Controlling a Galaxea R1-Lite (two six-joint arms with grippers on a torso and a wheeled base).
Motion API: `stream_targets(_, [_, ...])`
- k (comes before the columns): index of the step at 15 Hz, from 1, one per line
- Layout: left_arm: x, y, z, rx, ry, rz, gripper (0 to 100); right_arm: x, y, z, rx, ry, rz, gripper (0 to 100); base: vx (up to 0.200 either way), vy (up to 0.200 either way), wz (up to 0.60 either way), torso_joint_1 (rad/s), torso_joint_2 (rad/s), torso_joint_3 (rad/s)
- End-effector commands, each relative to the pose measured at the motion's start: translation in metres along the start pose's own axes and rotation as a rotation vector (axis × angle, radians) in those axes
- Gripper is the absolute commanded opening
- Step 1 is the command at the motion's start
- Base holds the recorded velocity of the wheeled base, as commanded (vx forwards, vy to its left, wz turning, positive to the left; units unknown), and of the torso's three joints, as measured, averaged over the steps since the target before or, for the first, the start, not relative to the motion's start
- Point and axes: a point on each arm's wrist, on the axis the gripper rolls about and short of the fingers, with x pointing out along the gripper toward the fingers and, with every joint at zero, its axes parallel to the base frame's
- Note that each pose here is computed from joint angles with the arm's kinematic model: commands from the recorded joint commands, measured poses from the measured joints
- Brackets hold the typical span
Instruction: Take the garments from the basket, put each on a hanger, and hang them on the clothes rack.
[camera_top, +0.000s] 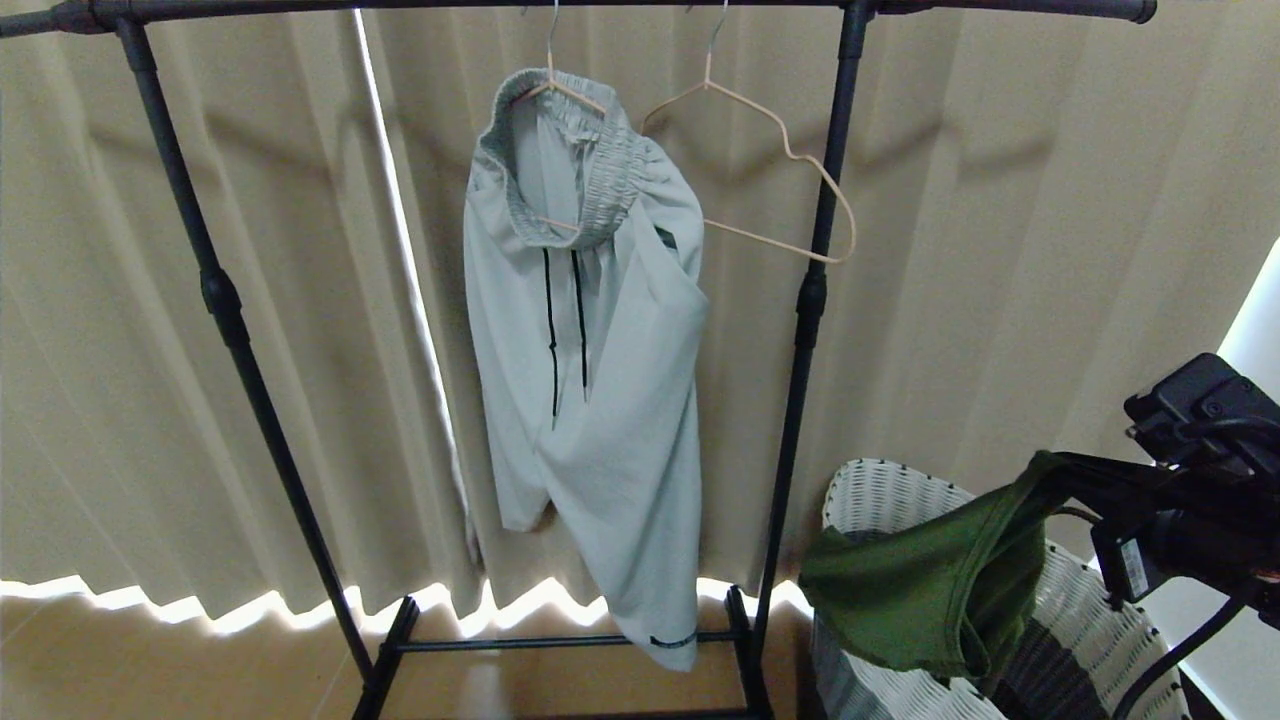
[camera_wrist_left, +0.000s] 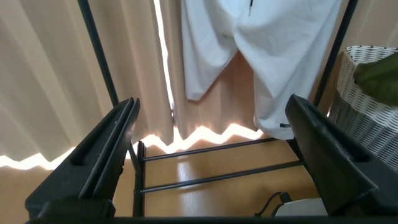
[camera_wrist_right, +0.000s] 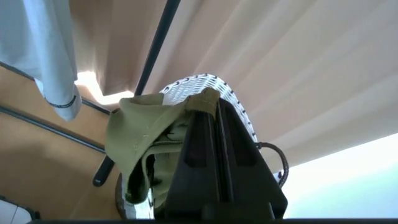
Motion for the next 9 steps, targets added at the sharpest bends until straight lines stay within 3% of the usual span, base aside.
stream_targets(1, [0.0001,0.0,0.0,-0.002,0.001,0.0,100,-0.0017,-0.0003,0.0003,0.0,-0.006,-0.002,0,0.0,0.0,0.0,0.0,0.0,0.0])
stream_targets(5, [0.0001,0.0,0.0,-0.002,0.001,0.0,100,-0.0017,-0.0005,0.0007,0.001,-0.008,-0.003,0,-0.2,0.0,0.0,0.006,0.0,0.0])
stream_targets(9, [-0.0001,0.0,0.0004,-0.001,-0.002,-0.001,100,-0.0014,-0.0005,0.001,-0.001,-0.008,-0.003,0,0.0,0.0,0.0,0.0,0.0,0.0])
